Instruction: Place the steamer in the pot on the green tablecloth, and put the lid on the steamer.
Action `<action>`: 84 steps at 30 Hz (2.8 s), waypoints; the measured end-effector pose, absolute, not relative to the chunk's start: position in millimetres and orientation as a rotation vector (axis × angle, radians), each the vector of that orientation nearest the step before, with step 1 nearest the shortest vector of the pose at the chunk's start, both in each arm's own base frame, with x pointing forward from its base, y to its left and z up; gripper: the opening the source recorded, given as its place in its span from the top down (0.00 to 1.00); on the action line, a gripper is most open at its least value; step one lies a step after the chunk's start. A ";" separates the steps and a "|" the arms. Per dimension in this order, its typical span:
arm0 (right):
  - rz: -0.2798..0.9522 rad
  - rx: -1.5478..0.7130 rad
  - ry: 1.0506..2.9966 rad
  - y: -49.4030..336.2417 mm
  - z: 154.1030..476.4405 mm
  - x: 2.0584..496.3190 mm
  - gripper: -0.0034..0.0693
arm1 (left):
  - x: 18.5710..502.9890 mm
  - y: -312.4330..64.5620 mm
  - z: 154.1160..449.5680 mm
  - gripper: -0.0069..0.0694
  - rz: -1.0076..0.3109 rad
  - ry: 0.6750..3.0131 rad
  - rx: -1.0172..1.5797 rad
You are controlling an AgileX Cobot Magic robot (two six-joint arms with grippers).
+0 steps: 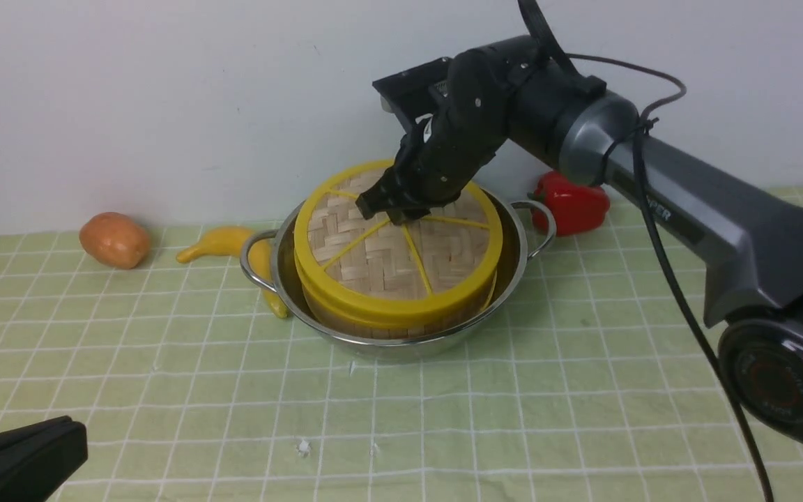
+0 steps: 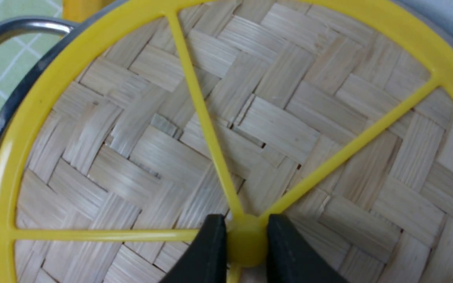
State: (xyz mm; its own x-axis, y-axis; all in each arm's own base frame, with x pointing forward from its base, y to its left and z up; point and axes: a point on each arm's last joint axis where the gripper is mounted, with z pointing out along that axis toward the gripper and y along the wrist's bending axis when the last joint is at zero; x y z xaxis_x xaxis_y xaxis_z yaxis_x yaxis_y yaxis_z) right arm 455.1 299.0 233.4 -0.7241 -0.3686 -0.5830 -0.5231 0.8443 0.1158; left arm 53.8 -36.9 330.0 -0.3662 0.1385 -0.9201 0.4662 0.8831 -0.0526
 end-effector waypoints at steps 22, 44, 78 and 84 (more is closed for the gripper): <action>0.324 -0.717 2.423 307.0 233.3 451.2 0.76 | 53.8 -36.8 329.9 0.94 -0.367 1.938 0.445; 0.309 -0.732 2.422 311.2 230.0 452.8 0.76 | 53.8 -36.8 329.9 0.94 -0.367 1.938 0.445; 0.299 -0.636 2.079 226.7 473.3 339.9 0.23 | 63.0 -31.5 350.0 0.91 -0.315 1.719 0.331; 0.290 -0.568 2.031 168.9 518.4 261.0 0.56 | 64.1 -29.9 353.1 0.89 -0.294 1.684 0.319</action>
